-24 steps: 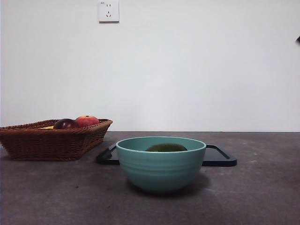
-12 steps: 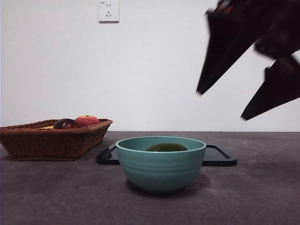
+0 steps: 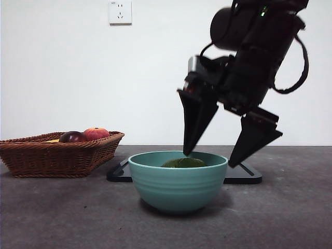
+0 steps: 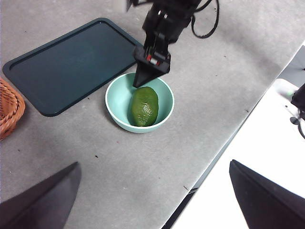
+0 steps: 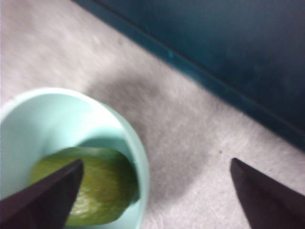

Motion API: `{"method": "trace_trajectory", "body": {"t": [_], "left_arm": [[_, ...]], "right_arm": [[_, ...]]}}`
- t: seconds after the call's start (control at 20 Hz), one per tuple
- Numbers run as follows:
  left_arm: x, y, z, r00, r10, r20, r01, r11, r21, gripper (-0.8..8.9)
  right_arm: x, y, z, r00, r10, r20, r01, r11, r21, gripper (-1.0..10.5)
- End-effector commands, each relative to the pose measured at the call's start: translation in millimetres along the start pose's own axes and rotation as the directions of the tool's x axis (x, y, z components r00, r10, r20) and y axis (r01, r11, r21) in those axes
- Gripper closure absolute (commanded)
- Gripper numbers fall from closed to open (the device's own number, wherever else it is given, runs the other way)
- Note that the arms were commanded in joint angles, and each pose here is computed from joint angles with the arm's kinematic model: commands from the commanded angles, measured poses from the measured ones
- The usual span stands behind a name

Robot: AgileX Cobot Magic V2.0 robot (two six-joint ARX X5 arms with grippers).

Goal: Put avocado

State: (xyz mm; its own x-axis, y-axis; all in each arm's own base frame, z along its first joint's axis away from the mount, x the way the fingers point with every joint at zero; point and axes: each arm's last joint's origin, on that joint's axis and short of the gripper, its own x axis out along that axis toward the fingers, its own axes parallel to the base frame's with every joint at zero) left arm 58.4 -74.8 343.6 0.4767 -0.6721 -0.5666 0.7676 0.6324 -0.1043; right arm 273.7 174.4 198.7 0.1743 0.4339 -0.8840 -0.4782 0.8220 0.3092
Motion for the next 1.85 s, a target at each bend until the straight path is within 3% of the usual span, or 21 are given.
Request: {"method": "trace_trajectory", "body": {"t": [0.05,0.15,0.35,0.55,0.75,0.9,1.25,1.6,1.65,1.75,1.85], "left_arm": [[-1.0,-0.7,1.4,1.000,-0.004,0.009,0.004,1.000,0.002,3.14],[-0.9,-0.7,1.5,1.000,-0.004,0.009,0.004,1.000,0.006,3.14],[-0.9,-0.7,1.4,1.000,-0.004,0.008,0.004,1.000,0.006,3.14],[-0.9,-0.7,1.5,1.000,-0.004,0.009,0.004,1.000,0.006,3.14],[-0.9,-0.8,1.7,1.000,-0.004,0.011,0.004,1.000,0.006,3.14],[-0.9,-0.8,2.4,1.000,-0.004,0.018,0.004,1.000,0.007,3.14],[-1.0,-1.0,5.1,0.999,-0.007,0.046,0.006,1.000,0.011,3.14],[-1.0,-1.1,4.8,0.999,-0.007,0.044,0.007,1.000,0.011,3.14],[-1.0,-1.0,4.7,0.999,-0.007,0.042,0.007,1.000,0.011,3.14],[-0.9,-1.0,4.3,0.999,-0.006,0.038,0.006,1.000,0.011,3.14],[-0.9,-1.0,4.3,0.999,-0.006,0.037,0.006,1.000,0.011,3.14]], "right_arm": [[8.5,0.3,2.7,1.000,-0.003,-0.028,0.002,1.000,-0.010,5.8],[11.5,0.2,1.8,0.999,0.000,-0.042,0.000,1.000,-0.006,7.6],[12.9,0.6,1.6,0.999,0.000,-0.047,0.000,1.000,0.005,9.4],[10.9,2.4,5.2,1.000,0.000,-0.031,0.001,0.999,0.033,9.4],[-17.2,10.2,31.4,0.992,-0.122,0.031,0.120,0.991,0.054,9.4],[-40.3,8.3,59.1,0.979,-0.154,0.131,0.146,0.987,0.071,9.4],[0.4,-30.4,123.7,0.987,-0.153,0.040,0.146,0.978,0.151,9.4],[25.3,-56.4,130.6,0.985,-0.173,-0.010,0.171,0.965,0.200,9.4],[25.3,-56.2,130.7,0.985,-0.173,-0.009,0.171,0.965,0.199,8.9],[25.3,-56.4,131.0,0.984,-0.178,-0.006,0.175,0.964,0.198,6.5],[22.3,-56.6,133.9,0.982,-0.188,0.015,0.182,0.963,0.197,5.9]]}}
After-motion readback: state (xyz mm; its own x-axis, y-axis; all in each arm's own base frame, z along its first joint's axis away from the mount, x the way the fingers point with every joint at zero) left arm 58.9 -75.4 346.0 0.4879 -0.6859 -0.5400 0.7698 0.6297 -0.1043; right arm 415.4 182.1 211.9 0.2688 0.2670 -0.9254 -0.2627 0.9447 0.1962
